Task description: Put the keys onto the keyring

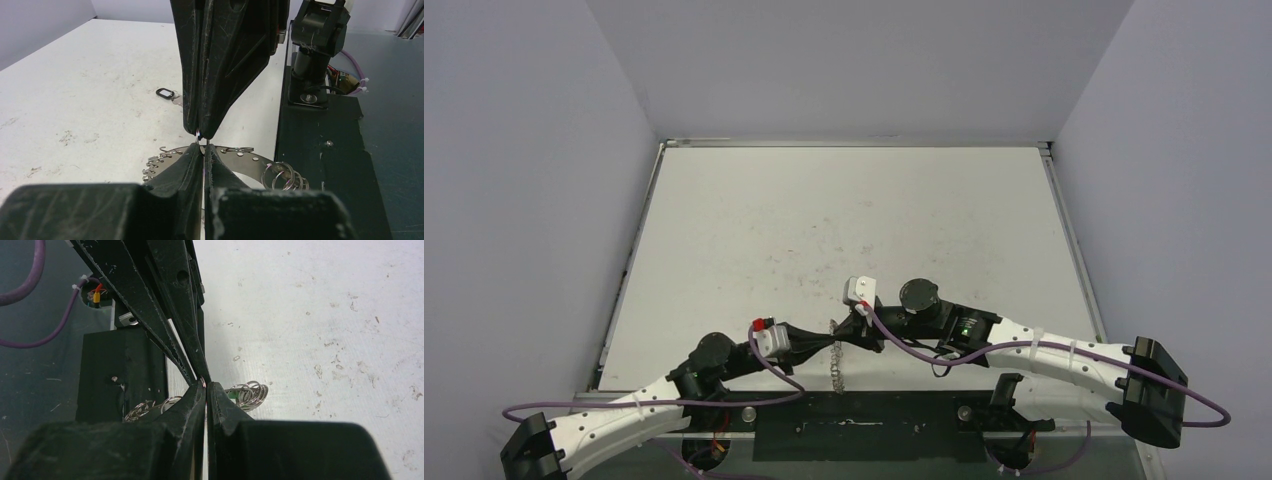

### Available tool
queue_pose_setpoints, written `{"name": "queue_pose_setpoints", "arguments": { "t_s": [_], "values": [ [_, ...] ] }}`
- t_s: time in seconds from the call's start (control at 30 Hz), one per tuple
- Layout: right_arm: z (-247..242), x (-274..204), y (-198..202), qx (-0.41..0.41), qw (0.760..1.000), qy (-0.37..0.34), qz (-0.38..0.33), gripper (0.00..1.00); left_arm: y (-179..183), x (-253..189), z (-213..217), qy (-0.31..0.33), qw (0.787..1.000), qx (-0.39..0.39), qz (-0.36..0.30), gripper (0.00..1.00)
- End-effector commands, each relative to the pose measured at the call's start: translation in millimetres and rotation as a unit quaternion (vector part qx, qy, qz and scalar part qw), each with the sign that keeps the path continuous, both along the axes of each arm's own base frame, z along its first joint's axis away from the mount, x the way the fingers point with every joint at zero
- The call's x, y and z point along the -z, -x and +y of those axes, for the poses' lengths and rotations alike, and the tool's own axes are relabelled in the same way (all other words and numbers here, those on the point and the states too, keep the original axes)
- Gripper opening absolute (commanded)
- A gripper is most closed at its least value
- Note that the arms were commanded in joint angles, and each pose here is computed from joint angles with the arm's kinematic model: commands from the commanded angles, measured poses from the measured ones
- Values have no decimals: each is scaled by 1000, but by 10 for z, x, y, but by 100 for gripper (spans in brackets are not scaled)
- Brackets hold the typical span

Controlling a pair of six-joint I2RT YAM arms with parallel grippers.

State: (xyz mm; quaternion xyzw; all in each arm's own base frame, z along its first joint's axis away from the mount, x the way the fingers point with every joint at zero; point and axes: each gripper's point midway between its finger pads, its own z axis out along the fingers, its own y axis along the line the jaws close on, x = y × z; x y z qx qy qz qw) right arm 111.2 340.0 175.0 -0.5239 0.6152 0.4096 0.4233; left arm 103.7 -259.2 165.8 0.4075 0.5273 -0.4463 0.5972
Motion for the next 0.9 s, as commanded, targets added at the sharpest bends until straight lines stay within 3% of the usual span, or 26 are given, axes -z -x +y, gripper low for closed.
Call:
{"name": "queue_pose_setpoints", "arguments": {
  "t_s": [0.0, 0.13, 0.27, 0.4, 0.6, 0.73, 0.87],
  "values": [
    [125, -294, -45, 1, 999, -42, -18, 0, 94, -515, -21, 63, 997, 25, -45, 0],
    [127, -285, -46, 1, 999, -40, -17, 0, 92, -536, -1, 68, 996, 21, -46, 0],
    [131, -265, -41, 0, 999, -38, -15, 0, 68, -575, 20, 75, 996, 12, -49, 15],
    [139, -278, -40, -2, 999, -40, -16, 0, 57, -574, 19, 72, 996, 10, -49, 16],
    [146, -299, -28, -5, 999, -43, -17, 0, 53, -485, -4, 55, 997, 12, -44, 8],
    [144, -319, -30, -4, 999, -45, -18, 0, 34, -384, -5, 26, 999, 9, -36, 17],
    [139, -309, -30, -4, 999, -43, -17, 0, 17, -325, 25, 10, 999, 1, -33, 18]
  ]
}}
